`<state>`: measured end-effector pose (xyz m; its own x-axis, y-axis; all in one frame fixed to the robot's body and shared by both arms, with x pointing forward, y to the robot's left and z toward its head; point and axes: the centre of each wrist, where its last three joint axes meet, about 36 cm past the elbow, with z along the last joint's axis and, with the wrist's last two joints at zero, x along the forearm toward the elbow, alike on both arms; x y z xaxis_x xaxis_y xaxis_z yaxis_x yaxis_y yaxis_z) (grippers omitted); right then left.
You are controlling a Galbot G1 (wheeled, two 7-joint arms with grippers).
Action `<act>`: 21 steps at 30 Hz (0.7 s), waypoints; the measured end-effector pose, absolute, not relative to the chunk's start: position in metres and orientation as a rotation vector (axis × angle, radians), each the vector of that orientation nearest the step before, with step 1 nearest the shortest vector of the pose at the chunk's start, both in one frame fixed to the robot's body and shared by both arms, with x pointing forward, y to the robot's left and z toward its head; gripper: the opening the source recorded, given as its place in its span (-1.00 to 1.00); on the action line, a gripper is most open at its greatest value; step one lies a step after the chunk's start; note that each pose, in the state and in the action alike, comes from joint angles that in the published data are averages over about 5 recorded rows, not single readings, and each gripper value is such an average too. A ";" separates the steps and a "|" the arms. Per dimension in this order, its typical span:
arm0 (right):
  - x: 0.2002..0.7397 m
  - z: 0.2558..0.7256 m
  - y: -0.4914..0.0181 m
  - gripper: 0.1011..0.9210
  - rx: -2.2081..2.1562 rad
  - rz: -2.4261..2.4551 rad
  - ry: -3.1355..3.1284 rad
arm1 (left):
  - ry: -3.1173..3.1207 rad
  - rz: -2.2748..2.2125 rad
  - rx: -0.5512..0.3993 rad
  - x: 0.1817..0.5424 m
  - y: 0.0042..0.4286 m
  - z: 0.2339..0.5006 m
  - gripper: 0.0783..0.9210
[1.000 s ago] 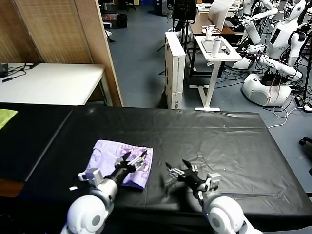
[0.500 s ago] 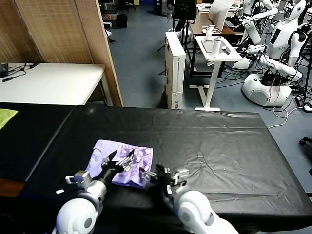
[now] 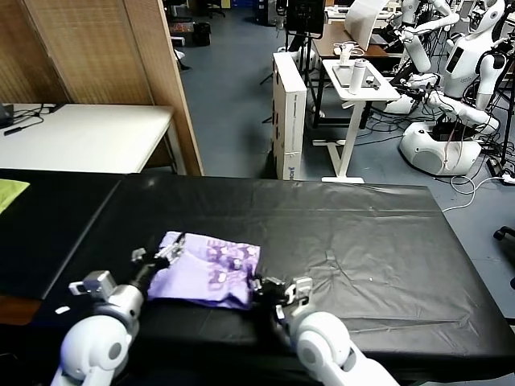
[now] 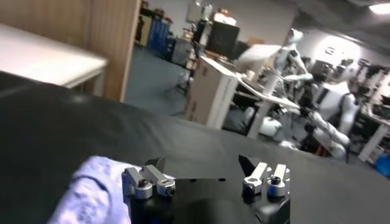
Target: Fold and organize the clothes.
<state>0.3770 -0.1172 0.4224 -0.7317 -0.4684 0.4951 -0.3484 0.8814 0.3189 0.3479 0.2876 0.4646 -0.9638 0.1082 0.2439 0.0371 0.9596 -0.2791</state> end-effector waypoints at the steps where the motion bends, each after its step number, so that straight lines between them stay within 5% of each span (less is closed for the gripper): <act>1: 0.377 0.423 -0.122 -0.89 0.577 -0.250 -2.466 | -2.856 0.392 -0.092 0.348 0.292 0.465 0.97; 14: 0.389 0.427 -0.193 -0.90 0.446 -0.062 -2.503 | -2.864 0.363 -0.008 0.349 0.312 0.457 0.97; 17: 0.388 0.430 -0.201 -0.70 0.445 -0.052 -2.508 | -2.861 0.363 -0.004 0.349 0.313 0.456 0.97; 21: 0.385 0.437 -0.211 -0.10 0.440 -0.044 -2.527 | -2.857 0.370 -0.002 0.348 0.313 0.454 0.97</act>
